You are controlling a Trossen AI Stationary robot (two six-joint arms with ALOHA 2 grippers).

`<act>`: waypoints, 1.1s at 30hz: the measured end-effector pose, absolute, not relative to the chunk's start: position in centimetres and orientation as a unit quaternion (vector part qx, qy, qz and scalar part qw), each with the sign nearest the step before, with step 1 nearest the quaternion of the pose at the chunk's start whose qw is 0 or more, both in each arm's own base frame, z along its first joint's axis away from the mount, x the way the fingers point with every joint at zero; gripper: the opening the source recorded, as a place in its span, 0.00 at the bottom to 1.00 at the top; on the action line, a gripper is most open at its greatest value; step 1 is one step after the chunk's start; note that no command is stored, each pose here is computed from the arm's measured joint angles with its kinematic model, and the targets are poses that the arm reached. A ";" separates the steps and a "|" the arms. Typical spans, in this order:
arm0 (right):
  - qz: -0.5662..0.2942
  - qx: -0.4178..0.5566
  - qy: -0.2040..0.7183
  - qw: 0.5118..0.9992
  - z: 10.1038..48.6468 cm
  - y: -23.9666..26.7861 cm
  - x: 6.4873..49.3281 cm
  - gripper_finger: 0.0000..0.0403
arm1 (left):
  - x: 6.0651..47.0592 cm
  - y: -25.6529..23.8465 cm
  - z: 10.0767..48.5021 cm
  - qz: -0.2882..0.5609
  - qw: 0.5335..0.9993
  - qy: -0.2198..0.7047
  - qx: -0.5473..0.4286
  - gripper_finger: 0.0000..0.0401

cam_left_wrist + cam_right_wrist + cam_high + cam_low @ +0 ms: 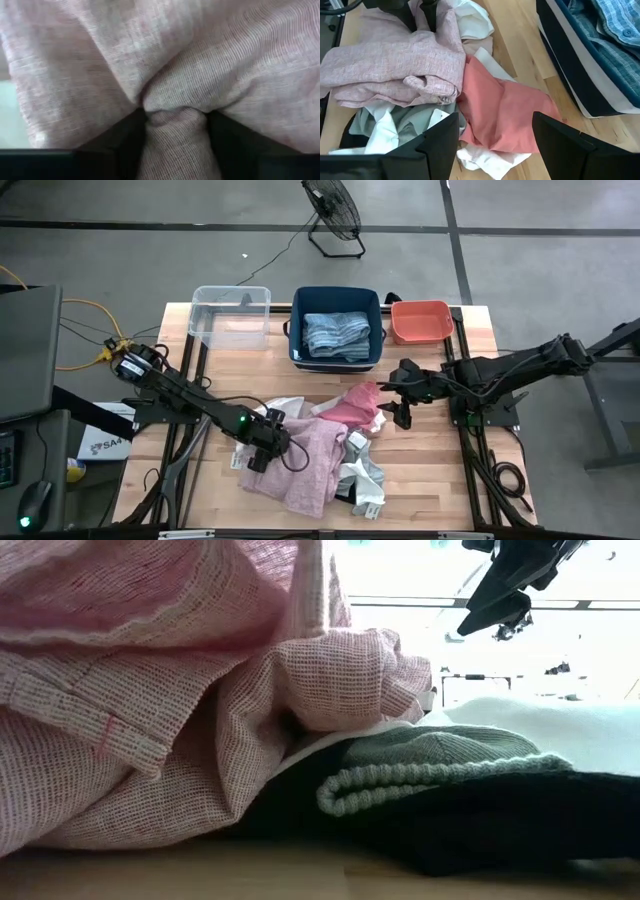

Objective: Pick & Place Cloths
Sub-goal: Put the pink shirt into the blue bin

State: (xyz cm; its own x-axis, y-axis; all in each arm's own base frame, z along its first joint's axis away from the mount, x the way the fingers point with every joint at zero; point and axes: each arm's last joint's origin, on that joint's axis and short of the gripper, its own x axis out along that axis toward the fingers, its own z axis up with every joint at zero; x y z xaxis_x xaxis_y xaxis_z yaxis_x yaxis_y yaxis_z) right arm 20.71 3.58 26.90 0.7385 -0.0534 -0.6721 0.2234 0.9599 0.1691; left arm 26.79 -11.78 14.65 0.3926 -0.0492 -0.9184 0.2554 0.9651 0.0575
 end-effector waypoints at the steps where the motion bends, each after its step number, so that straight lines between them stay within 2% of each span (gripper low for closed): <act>1: -0.073 0.119 0.354 0.925 26.9 3.7 20.7 0.60 | 26.9 -11.8 14.5 -0.083 0.831 0.544 0.083 0.42; 7: -0.066 0.116 0.355 0.925 26.9 4.0 20.6 0.60 | 27.0 -11.9 14.6 -0.056 0.840 0.540 0.024 0.08; 8: -0.066 0.116 0.355 0.925 26.9 4.0 20.6 0.60 | 27.0 -11.9 14.9 -0.057 0.843 0.534 0.018 0.06; 12: -0.067 0.115 0.355 0.925 26.9 4.0 20.6 0.60 | 27.4 -12.1 16.6 -0.063 0.854 0.517 0.000 0.06; 21: -0.067 0.115 0.355 0.925 26.9 4.0 20.6 0.60 | 29.6 -13.1 26.1 -0.083 0.872 0.482 0.017 0.06; 26: -0.067 0.115 0.355 0.925 26.9 4.0 20.6 0.60 | 29.6 -12.8 31.0 -0.038 0.877 0.476 0.055 0.06; 33: -0.089 0.106 0.348 0.927 26.9 3.9 20.6 0.60 | 29.1 -11.5 38.0 0.063 0.899 0.406 0.155 0.06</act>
